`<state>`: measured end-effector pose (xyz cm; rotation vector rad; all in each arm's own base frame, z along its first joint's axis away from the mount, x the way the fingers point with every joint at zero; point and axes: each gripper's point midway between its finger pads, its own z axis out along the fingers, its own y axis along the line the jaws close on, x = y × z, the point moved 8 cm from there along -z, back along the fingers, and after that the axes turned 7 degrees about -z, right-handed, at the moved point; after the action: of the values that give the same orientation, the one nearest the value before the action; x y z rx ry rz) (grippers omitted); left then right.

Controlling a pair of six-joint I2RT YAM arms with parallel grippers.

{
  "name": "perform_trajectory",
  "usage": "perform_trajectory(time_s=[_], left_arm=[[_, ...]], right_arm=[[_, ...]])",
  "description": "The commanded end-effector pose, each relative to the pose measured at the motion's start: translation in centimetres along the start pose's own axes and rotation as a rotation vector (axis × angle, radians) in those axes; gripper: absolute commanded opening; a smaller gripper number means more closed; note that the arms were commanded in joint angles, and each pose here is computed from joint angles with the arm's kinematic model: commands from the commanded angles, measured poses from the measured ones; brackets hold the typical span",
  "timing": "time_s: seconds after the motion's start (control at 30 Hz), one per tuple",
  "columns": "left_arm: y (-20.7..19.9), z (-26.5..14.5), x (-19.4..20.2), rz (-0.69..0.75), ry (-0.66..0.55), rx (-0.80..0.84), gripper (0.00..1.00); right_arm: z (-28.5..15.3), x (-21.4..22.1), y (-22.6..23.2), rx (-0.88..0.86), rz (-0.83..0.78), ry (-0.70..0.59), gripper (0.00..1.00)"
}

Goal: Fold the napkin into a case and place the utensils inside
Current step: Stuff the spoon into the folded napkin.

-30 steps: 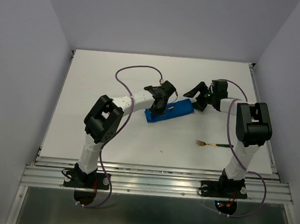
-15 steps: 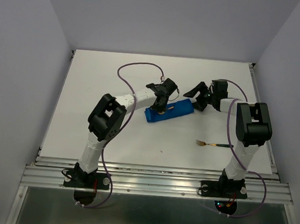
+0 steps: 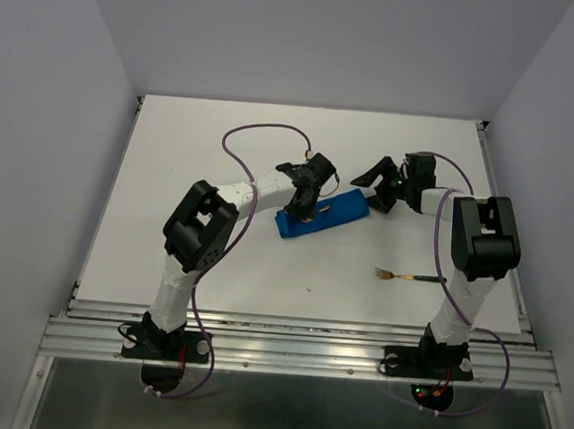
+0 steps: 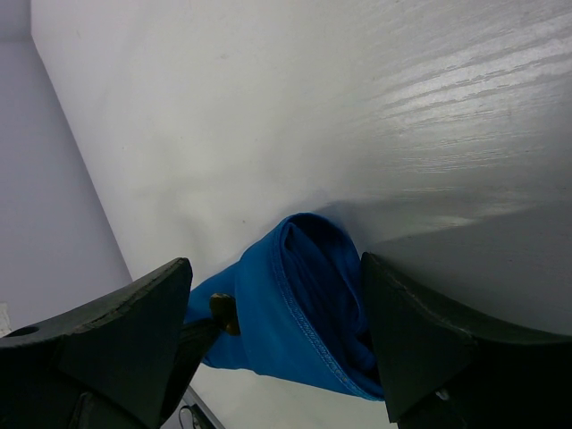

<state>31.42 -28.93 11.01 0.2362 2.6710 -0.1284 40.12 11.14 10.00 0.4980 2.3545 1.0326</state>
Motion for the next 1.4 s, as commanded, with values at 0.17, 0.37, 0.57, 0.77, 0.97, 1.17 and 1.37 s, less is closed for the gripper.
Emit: perform_trajectory(time_s=[0.17, 0.37, 0.57, 0.77, 0.97, 1.17, 1.37], left_arm=[[0.2, -3.4, -1.6, -0.023, -0.116, 0.031, 0.0], [0.1, -4.2, -1.3, -0.018, -0.098, 0.064, 0.0], [-0.5, -3.3, 0.8, 0.012, -0.033, 0.087, 0.0], [-0.4, -1.7, 1.8, 0.027, 0.009, 0.041, 0.0], [-0.4, -0.8, 1.4, 0.026, -0.008, 0.004, 0.0], [-0.5, 0.0, 1.0, 0.036, -0.002, -0.029, 0.0], [-0.4, -0.1, 0.6, 0.031, -0.029, -0.044, 0.0]], right_arm=[[0.4, 1.0, -1.0, 0.034, 0.003, 0.039, 0.82], [0.3, 0.9, -0.8, 0.029, 0.001, 0.037, 0.81], [0.4, 1.0, -0.9, 0.031, 0.004, 0.04, 0.82], [0.3, 0.9, -0.8, 0.029, 0.0, 0.039, 0.81], [0.2, 0.9, -0.7, 0.026, 0.0, 0.036, 0.82], [0.2, 0.9, -0.7, 0.027, -0.002, 0.035, 0.82], [0.2, 0.9, -0.7, 0.027, 0.0, 0.039, 0.82]])
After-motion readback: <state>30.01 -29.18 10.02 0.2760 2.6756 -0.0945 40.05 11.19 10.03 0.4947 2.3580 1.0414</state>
